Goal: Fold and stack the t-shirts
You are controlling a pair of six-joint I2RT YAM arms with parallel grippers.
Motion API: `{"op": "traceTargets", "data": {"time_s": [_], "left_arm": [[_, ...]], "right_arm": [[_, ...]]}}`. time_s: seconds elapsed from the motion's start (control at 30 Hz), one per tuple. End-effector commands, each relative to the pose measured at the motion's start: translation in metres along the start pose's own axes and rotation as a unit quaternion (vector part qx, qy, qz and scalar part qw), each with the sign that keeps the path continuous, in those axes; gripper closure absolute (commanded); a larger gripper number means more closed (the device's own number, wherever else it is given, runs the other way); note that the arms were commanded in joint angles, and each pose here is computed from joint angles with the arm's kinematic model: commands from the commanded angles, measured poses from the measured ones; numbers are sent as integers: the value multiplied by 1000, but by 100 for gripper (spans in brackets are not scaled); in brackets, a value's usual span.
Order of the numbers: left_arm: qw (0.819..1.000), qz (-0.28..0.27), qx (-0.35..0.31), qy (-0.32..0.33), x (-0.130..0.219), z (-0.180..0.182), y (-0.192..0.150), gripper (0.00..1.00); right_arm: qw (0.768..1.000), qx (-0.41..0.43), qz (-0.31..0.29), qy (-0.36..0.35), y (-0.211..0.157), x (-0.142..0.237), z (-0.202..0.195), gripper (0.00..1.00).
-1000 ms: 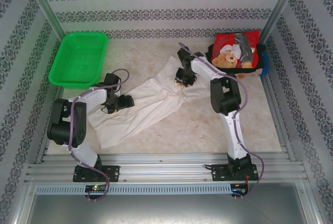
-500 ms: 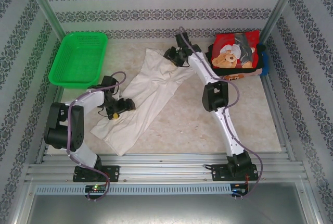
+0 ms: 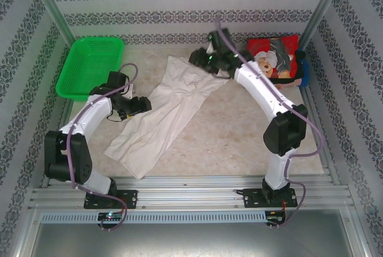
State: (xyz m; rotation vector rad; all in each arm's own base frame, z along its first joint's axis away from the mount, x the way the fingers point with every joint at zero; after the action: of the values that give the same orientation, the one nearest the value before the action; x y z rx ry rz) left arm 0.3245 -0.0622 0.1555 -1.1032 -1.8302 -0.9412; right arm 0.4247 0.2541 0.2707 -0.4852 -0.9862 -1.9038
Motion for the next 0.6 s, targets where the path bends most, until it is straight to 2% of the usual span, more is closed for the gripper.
{"op": "traceTargets", "data": {"time_s": [0.0,0.17,0.23,0.57], "left_arm": [[998,23,-1,59,-14,23,1,32],[997,35,-5,66,-34,32,-2,37],[997,39,-3,67,-40,36,-5,37],[993,88,22,79,-62,55,-37,38]], "right_arm": [[994,-62,65,-58,-57,-68,-44,65],[989,-55,95,-95,-82,-105,-52,71],[985,-57,100,-130,-86,-114,-62,74],[961,-77,122,-238,-87,-151,-105,75]]}}
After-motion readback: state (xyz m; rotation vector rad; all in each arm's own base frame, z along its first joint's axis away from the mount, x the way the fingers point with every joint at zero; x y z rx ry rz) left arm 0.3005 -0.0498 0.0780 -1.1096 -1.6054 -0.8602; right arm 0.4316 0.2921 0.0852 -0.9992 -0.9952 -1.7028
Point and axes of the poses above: each hand's point on the last joint's axis, 136 mm out from that joint toward the fingers, its own x axis back along the fingers, its own z axis along the line the jaws close on, y = z × x, the point moved 5 cm from there along x, back along the fingers, and after that the axes turned 5 degrees about x, right-handed, at the moved point
